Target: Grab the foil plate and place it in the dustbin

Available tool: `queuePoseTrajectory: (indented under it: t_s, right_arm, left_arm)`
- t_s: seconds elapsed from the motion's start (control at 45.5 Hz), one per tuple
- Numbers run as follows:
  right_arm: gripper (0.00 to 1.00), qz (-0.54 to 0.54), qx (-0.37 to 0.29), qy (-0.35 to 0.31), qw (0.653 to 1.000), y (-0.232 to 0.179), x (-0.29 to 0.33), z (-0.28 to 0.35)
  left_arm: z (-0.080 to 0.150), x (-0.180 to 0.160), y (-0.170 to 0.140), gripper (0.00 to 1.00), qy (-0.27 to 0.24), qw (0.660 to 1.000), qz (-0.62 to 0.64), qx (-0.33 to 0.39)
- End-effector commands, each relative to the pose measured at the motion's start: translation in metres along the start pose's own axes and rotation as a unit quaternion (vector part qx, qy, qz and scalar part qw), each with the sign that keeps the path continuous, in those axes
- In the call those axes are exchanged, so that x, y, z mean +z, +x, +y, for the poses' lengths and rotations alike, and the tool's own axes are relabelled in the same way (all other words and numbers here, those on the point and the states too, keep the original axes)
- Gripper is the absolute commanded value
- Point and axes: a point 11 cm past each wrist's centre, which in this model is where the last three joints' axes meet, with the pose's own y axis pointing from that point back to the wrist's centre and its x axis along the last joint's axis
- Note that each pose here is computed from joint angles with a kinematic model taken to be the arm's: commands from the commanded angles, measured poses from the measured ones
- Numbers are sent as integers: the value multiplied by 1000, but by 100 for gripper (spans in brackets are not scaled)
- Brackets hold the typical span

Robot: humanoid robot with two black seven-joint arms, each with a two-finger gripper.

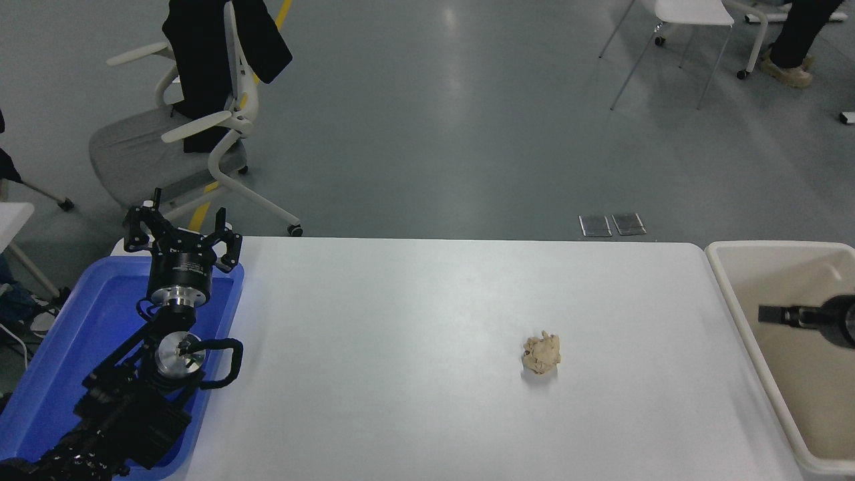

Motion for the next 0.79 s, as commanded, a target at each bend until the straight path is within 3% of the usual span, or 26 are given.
queuePoseTrajectory:
  t_s: [0.0, 0.44, 0.769]
  right_arm:
    - [100, 11, -47, 67, 997, 35, -58, 74]
    - [100, 103, -155, 49, 981, 63, -192, 172]
    - [100, 137, -189, 65, 970, 67, -274, 243]
  left_arm:
    - [0, 0, 0, 99, 0, 1000, 0, 0]
    - [1, 0, 1, 99, 0, 1000, -1, 1]
    - [0, 1, 1, 99, 0, 1000, -1, 0]
